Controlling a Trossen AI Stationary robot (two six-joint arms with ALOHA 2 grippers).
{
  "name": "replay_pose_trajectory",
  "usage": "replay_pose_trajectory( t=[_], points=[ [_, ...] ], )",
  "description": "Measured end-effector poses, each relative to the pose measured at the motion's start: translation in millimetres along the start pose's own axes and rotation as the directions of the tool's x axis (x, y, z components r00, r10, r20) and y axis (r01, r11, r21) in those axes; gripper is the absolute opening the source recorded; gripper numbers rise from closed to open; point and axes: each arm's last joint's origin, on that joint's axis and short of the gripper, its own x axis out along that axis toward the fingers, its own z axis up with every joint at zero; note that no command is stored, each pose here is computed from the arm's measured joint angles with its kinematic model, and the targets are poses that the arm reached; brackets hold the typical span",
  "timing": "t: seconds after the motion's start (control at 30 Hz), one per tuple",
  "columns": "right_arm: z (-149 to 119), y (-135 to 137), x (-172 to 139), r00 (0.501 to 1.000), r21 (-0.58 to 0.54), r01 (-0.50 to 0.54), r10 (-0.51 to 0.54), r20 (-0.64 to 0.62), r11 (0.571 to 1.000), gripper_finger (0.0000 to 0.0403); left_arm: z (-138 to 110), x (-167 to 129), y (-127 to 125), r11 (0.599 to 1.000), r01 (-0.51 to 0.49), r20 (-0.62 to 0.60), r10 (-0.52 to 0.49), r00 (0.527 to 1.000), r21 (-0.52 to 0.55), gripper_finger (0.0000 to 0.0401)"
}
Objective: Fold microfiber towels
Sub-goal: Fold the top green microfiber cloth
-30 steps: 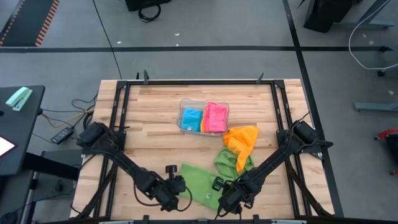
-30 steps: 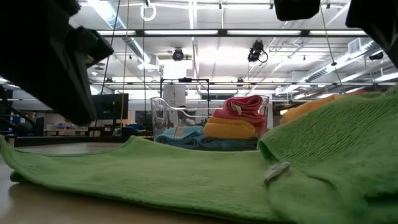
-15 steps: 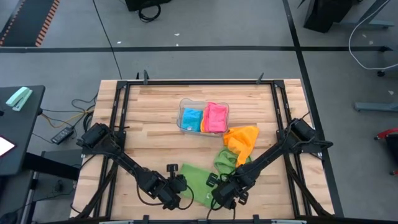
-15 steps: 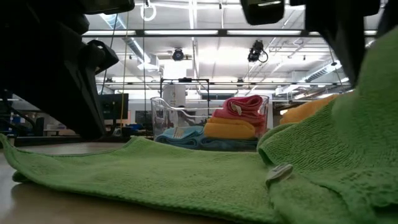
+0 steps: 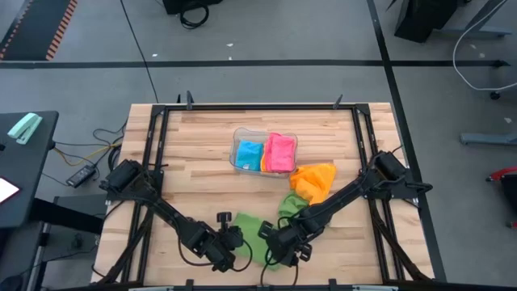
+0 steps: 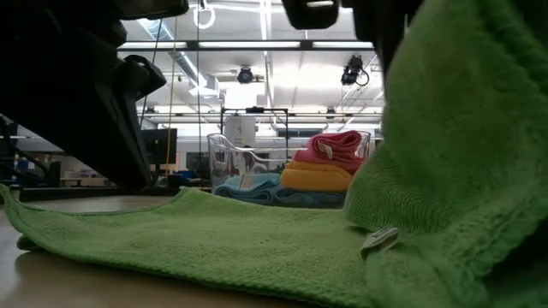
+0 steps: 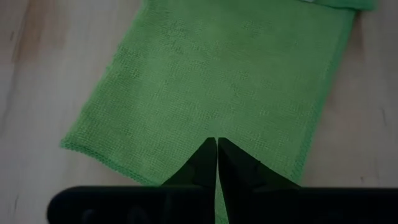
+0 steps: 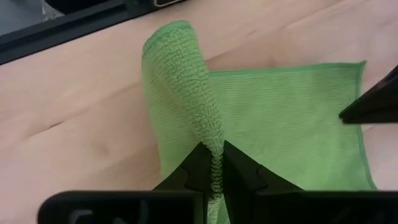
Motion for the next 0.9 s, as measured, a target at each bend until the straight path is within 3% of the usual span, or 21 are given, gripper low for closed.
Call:
replay_pose_trajectory(
  t=[0.9],
  points=[
    [-28.6,-44.4,28.3,0.973,-0.027,0.169,-0.163,0.162,0.985,0.0039,2.3,1.0,1.4,0.999,0.002,0.008,-0.002,1.0,-0.037,0.0024]
  ],
)
